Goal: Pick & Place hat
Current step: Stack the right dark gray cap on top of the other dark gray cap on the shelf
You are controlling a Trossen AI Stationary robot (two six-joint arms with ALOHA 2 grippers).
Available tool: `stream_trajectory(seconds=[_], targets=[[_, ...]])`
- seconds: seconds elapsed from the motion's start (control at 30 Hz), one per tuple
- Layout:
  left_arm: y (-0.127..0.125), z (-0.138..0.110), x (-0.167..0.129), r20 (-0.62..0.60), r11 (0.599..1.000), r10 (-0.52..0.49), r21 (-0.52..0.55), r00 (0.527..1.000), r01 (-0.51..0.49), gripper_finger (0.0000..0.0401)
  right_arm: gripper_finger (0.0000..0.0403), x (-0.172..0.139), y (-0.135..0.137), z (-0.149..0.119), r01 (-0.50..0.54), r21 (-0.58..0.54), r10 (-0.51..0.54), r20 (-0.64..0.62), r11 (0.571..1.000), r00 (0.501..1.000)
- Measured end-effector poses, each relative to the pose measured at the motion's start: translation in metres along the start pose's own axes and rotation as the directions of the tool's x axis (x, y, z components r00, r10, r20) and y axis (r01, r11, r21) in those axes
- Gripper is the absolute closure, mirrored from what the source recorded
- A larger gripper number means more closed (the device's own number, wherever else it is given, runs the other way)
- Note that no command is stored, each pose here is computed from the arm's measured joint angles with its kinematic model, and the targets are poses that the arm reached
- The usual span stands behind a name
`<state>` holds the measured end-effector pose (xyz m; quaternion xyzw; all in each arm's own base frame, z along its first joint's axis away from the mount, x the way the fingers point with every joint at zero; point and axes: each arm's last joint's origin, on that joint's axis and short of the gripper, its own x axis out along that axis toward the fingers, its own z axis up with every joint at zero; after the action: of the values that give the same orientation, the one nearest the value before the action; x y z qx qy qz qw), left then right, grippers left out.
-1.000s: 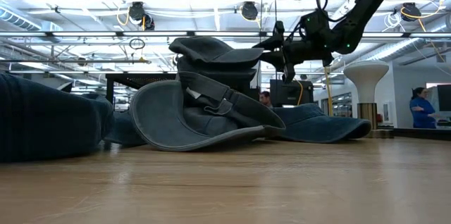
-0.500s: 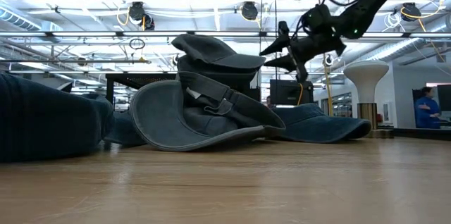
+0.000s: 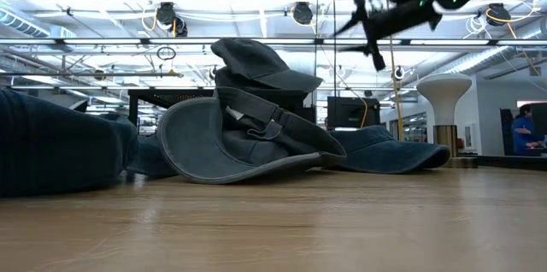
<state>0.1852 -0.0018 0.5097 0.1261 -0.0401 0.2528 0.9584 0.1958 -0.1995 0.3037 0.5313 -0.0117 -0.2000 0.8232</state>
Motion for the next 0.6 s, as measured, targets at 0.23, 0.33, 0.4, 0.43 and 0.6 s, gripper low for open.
stream_trajectory(seconds=[0.23, 0.33, 0.4, 0.43, 0.6], targets=[[-0.004, -0.005, 0.0, -0.027, 0.994, -0.087, -0.07, 0.996, 0.085, 0.0107, 0.0257, -0.018, 0.052, -0.037, -0.18, -0.413, 0.165, -0.073, 0.893, 0.984], [-0.006, -0.009, 0.0, -0.064, 0.987, -0.118, -0.115, 0.991, 0.11, 0.0107, 0.0257, -0.025, 0.07, -0.054, -0.262, -0.52, 0.229, -0.129, 0.813, 0.965], [-0.007, -0.012, -0.001, -0.093, 0.981, -0.133, -0.156, 0.987, 0.117, 0.0107, 0.0257, -0.03, 0.081, -0.065, -0.321, -0.567, 0.272, -0.172, 0.759, 0.947], [-0.007, -0.014, -0.001, -0.113, 0.977, -0.14, -0.178, 0.984, 0.119, 0.0107, 0.0257, -0.032, 0.085, -0.071, -0.35, -0.585, 0.291, -0.195, 0.732, 0.936], [-0.01, -0.027, -0.003, -0.231, 0.934, -0.169, -0.349, 0.958, 0.081, 0.0107, 0.0257, -0.045, 0.104, -0.094, -0.465, -0.63, 0.37, -0.286, 0.622, 0.884]])
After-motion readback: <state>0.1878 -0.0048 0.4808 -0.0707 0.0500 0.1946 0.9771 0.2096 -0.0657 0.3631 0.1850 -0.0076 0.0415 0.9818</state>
